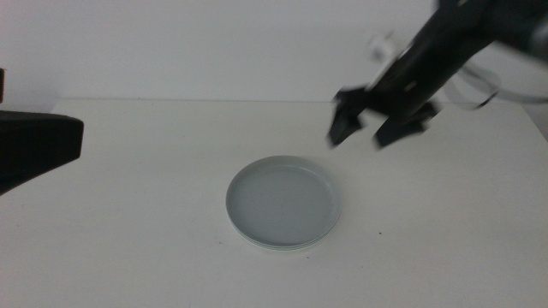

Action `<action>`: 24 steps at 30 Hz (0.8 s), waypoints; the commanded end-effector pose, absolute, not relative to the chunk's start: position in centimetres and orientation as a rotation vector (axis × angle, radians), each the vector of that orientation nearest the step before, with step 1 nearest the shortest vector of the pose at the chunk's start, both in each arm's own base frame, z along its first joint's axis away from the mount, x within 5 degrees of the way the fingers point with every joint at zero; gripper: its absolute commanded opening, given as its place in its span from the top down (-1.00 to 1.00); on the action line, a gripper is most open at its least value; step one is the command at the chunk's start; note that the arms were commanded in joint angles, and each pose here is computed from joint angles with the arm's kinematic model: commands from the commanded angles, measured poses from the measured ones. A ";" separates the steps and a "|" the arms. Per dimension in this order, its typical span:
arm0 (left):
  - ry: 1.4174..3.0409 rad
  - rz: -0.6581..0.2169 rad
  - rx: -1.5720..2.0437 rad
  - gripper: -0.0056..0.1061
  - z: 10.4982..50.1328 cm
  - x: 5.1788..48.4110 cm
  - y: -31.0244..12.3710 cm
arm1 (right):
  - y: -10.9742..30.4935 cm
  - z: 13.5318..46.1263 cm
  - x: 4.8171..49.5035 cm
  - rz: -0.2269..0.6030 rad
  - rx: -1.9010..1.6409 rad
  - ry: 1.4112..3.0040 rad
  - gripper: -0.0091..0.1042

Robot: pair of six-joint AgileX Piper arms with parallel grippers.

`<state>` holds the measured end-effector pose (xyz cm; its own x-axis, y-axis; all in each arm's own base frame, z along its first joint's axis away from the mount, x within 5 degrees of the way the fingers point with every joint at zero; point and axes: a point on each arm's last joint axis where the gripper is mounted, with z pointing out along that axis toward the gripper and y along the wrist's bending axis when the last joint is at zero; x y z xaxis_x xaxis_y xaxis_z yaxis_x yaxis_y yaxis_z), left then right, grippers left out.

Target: Stack the three bowls on top of each other.

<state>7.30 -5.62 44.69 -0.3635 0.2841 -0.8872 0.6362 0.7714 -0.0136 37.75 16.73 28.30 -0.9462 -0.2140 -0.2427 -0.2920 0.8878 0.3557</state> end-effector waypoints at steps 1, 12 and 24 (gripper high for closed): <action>1.946 -0.439 0.689 -0.78 44.8 7.3 -5.6 | 13.6 33.2 36.3 0.476 -0.400 2.754 -0.78; 1.946 -0.439 0.689 -0.78 44.8 7.3 -5.6 | 4.6 40.8 20.9 0.252 -0.183 2.224 -0.78; 1.941 -0.441 0.686 -0.78 44.8 7.3 -5.6 | 3.2 39.9 16.5 0.211 -0.118 1.939 -0.78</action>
<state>7.33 -5.63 44.74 -0.3595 0.2807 -0.8899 0.6350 0.7724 -0.0128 16.27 3.45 39.99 -0.3796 0.0240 -0.9249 -0.1947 0.9752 0.1052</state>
